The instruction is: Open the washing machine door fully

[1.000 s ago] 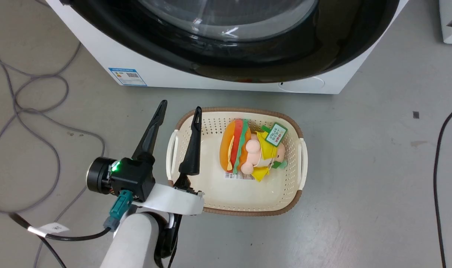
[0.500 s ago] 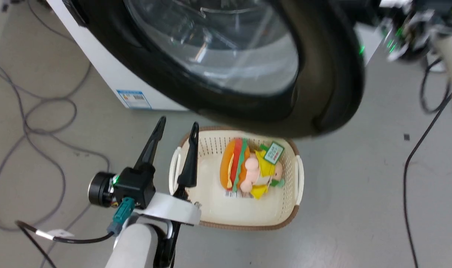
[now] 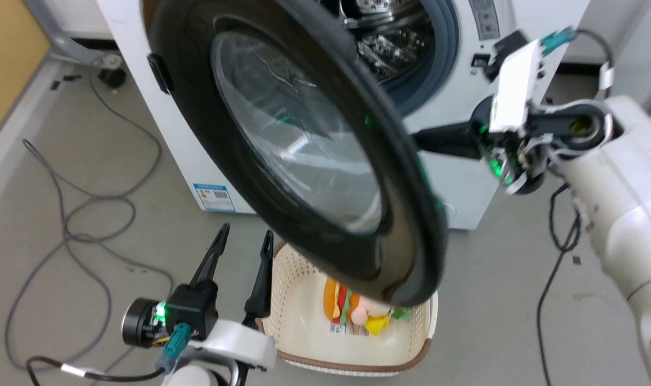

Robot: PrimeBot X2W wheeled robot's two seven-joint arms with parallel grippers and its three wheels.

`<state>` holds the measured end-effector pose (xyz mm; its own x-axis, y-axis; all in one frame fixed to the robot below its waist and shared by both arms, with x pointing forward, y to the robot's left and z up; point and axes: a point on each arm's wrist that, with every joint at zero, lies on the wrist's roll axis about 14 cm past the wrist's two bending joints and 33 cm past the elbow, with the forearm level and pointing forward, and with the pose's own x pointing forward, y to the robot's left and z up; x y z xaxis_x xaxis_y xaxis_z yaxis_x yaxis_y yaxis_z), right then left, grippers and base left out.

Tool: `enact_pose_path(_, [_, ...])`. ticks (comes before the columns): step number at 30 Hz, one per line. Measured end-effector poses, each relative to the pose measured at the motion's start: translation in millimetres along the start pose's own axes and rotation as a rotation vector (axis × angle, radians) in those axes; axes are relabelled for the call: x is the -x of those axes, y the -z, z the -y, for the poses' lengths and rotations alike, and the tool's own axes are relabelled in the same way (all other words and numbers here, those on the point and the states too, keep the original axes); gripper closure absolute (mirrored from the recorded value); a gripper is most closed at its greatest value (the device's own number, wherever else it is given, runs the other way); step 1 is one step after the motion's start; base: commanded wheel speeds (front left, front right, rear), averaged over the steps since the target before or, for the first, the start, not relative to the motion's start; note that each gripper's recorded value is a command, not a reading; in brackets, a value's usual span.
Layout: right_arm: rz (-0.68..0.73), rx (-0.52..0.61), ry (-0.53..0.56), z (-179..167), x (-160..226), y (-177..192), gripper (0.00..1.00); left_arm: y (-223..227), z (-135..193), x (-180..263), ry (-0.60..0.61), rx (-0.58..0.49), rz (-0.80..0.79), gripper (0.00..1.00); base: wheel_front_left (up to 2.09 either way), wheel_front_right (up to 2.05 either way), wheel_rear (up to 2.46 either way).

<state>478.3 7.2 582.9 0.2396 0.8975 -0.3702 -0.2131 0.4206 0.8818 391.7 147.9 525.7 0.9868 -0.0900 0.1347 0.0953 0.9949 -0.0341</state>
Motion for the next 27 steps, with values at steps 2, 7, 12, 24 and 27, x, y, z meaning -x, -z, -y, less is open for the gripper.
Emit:
enact_pose_path(2, [-0.029,0.019,-0.031,-9,-4,12,1.00,-1,-3,6,-0.005,-0.004,-0.001,0.00,0.00,0.00,0.00])
enact_pose_path(7, [-0.100,0.055,-0.118,-30,-15,43,1.00,0,-7,17,-0.018,-0.010,-0.010,0.00,0.00,0.00,0.00])
enact_pose_path(12, [-0.159,0.057,-0.164,-30,-27,73,1.00,3,-10,21,-0.022,-0.023,-0.019,0.00,0.00,0.00,0.00])
enact_pose_path(24, [0.155,-0.054,-0.341,-38,-9,48,0.07,10,-8,18,-0.012,-0.022,-0.038,0.00,0.00,0.00,0.00])
enact_pose_path(27, [0.323,-0.139,-0.380,-25,8,38,0.00,11,-5,16,-0.003,-0.018,-0.040,0.00,0.00,0.00,0.00])
